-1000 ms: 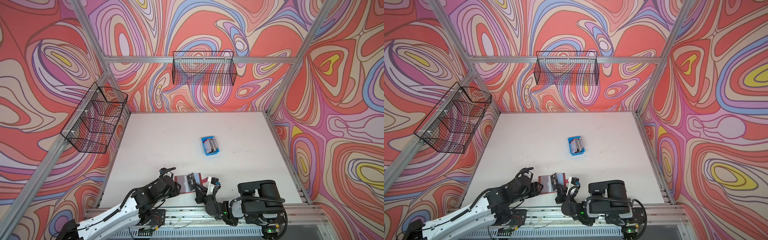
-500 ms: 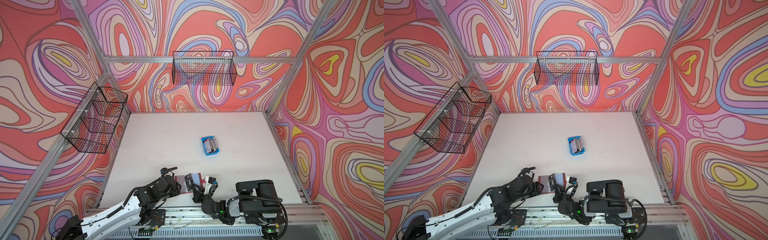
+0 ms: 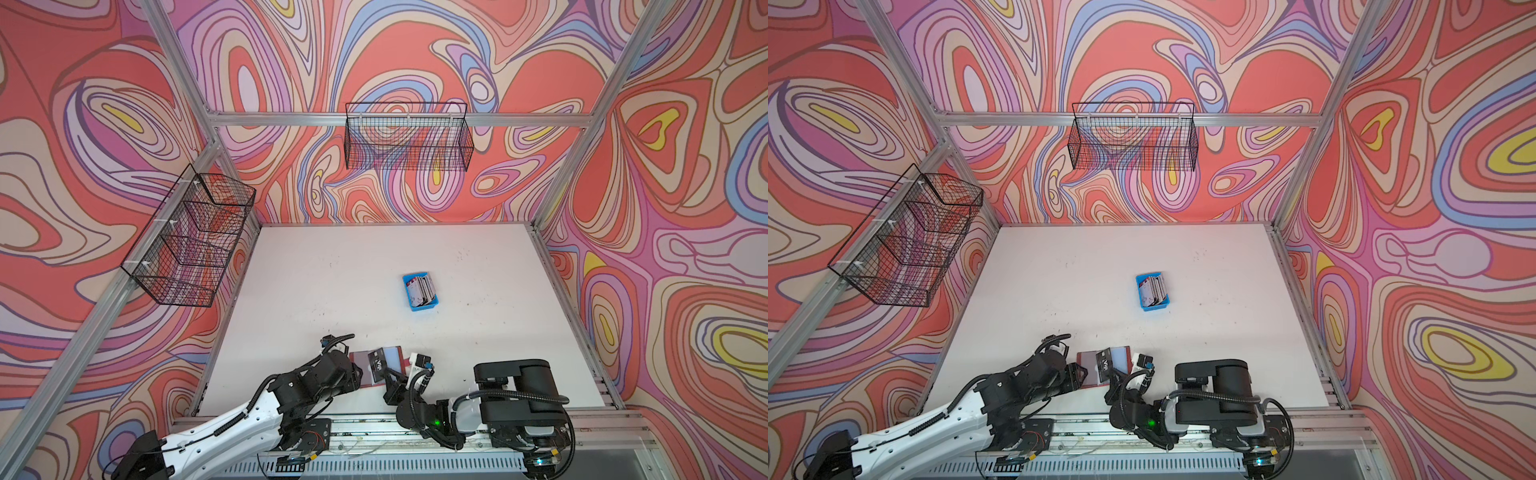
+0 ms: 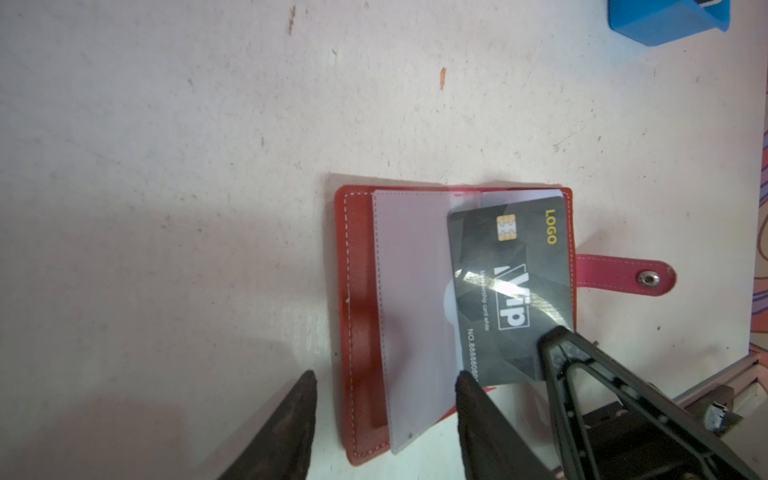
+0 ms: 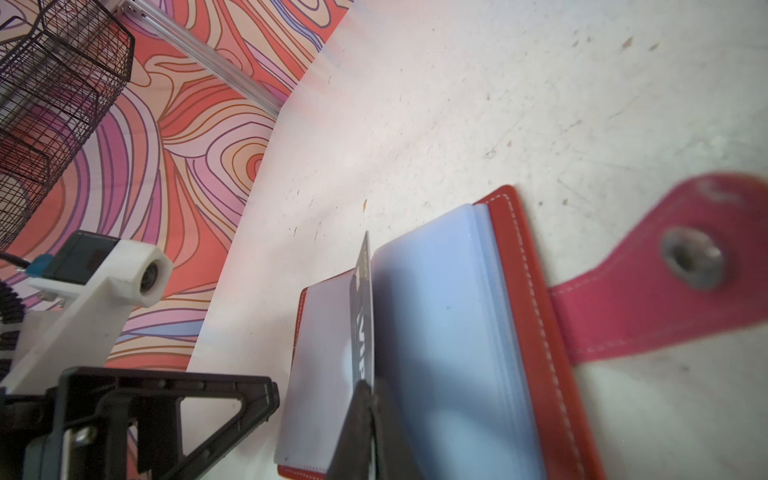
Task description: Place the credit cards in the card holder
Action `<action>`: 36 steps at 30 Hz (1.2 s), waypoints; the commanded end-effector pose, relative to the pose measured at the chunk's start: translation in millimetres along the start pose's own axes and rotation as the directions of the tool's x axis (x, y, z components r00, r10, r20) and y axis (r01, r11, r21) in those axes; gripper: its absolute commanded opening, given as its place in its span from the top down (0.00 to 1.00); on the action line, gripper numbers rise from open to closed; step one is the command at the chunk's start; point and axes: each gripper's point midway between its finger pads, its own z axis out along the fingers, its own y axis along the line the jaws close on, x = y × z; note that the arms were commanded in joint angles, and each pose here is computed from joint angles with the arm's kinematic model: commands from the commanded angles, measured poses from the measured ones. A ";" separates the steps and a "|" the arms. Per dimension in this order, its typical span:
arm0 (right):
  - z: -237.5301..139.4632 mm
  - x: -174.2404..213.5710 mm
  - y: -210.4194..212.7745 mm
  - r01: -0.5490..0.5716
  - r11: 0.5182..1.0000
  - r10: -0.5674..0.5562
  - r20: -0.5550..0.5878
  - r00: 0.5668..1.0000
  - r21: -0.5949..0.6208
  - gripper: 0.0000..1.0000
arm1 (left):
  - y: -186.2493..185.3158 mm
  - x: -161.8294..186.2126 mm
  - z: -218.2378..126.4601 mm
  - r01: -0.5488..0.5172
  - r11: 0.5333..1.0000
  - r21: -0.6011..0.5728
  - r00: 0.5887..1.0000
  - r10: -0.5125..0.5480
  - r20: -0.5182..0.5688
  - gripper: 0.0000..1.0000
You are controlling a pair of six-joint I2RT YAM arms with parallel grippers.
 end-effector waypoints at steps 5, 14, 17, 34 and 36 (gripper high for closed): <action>-1.6 -8.3 -9.9 0.002 0.999 -0.003 0.029 1.000 0.042 1.00 | 5.9 1.3 3.9 0.006 1.000 -0.018 1.000 -0.006 0.006 0.44; -2.9 -11.8 -10.9 0.006 0.998 -0.009 0.037 0.999 0.064 1.00 | 5.9 -0.2 3.8 0.008 1.000 -0.019 1.000 -0.007 0.014 0.44; -3.3 -12.6 -12.0 0.008 0.998 -0.011 0.040 0.999 0.068 1.00 | 5.7 0.1 4.0 0.007 1.000 -0.018 1.000 -0.007 0.012 0.44; 4.2 4.0 -8.0 -0.014 0.999 0.015 -0.008 1.000 0.048 1.00 | 4.6 2.5 6.6 0.004 1.000 -0.017 1.000 -0.004 -0.003 0.44; 3.9 5.2 -7.7 -0.021 0.999 0.022 -0.014 1.000 0.044 1.00 | 5.1 2.4 6.9 0.004 1.000 -0.019 1.000 -0.004 -0.002 0.44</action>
